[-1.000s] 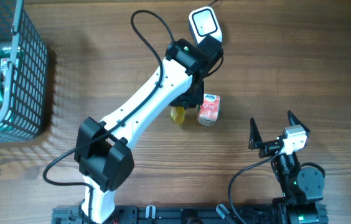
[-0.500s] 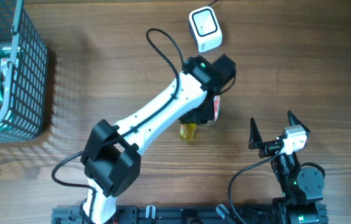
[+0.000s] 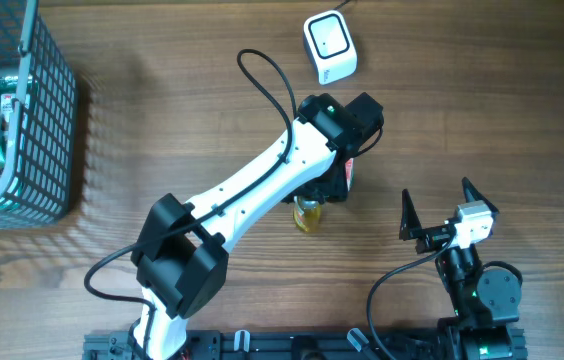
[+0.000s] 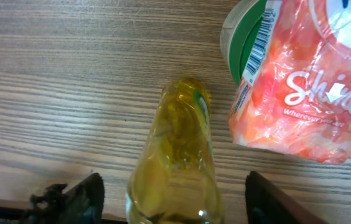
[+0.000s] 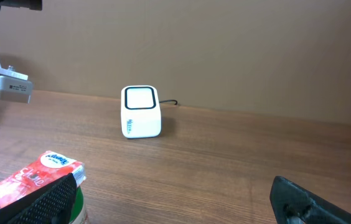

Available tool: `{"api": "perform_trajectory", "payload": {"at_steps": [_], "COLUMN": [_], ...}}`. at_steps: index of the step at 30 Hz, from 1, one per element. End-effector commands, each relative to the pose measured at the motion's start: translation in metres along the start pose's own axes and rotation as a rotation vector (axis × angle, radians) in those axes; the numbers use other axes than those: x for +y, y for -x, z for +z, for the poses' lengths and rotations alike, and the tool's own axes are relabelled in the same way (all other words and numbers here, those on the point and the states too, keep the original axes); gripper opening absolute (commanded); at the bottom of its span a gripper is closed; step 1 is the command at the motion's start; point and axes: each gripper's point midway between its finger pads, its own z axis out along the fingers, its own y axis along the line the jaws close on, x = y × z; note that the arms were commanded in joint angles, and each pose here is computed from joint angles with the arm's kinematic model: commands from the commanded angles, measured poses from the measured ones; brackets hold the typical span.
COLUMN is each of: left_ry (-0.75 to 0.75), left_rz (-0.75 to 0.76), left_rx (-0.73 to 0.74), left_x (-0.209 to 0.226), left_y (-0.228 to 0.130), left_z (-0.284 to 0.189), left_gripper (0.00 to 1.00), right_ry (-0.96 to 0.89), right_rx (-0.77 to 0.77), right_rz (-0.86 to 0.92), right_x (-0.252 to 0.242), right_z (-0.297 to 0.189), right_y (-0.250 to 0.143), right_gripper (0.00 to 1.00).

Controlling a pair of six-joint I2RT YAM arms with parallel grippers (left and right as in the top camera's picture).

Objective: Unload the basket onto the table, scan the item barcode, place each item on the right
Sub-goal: 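Lower the Vim bottle and release it beside the Kleenex pack, then move the left gripper back into the basket over the packs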

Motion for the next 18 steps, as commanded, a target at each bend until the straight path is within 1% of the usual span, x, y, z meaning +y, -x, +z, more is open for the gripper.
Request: {"api": "perform_trajectory", "payload": {"at_steps": [1,5,8,10,11,13,15,16,18], "left_ry": [-0.005,-0.093,-0.188,-0.230,-0.243,-0.235,-0.183,-0.146,-0.056], "left_rz": [-0.017,-0.060,-0.062,-0.059,-0.077,-0.131,-0.215,-0.257,-0.344], "left_rx": [-0.023,-0.103,-0.210,-0.286,-0.340,-0.431,-0.570,-0.636,-0.762], "left_x": [0.005,0.008,0.016,0.027,0.039,0.063,0.102,0.121,0.162], "left_y": [0.004,0.023,0.045,0.057,0.064,0.075,0.088,0.092,0.097], "left_z": [-0.006,-0.031,-0.068,-0.093,-0.109,-0.132,-0.161,-0.174,-0.199], "left_gripper": [0.72,0.75,0.73,0.74,0.78,0.82,0.85,0.85,0.90], "right_ry": [-0.013,-0.013,-0.013,-0.013,-0.013,-0.013,-0.013,-0.013,-0.013], "right_rx": [-0.007,-0.007,-0.007,-0.007,-0.007,-0.007,-0.007,-0.007,-0.007], "right_rz": [-0.005,-0.005,-0.006,-0.006,-0.006,-0.005,-0.006,-0.006,-0.006], "right_x": [-0.002,-0.002,-0.002,-0.002,-0.002,-0.002,-0.002,-0.002,-0.002], "right_z": [0.000,0.000,0.000,0.000,0.000,0.000,0.000,0.000,0.000], "right_y": [0.001,0.001,0.001,0.001,0.001,0.001,0.001,0.001,0.001], "right_gripper": [1.00,0.99,1.00,1.00,1.00,1.00,1.00,1.00,1.00]}}
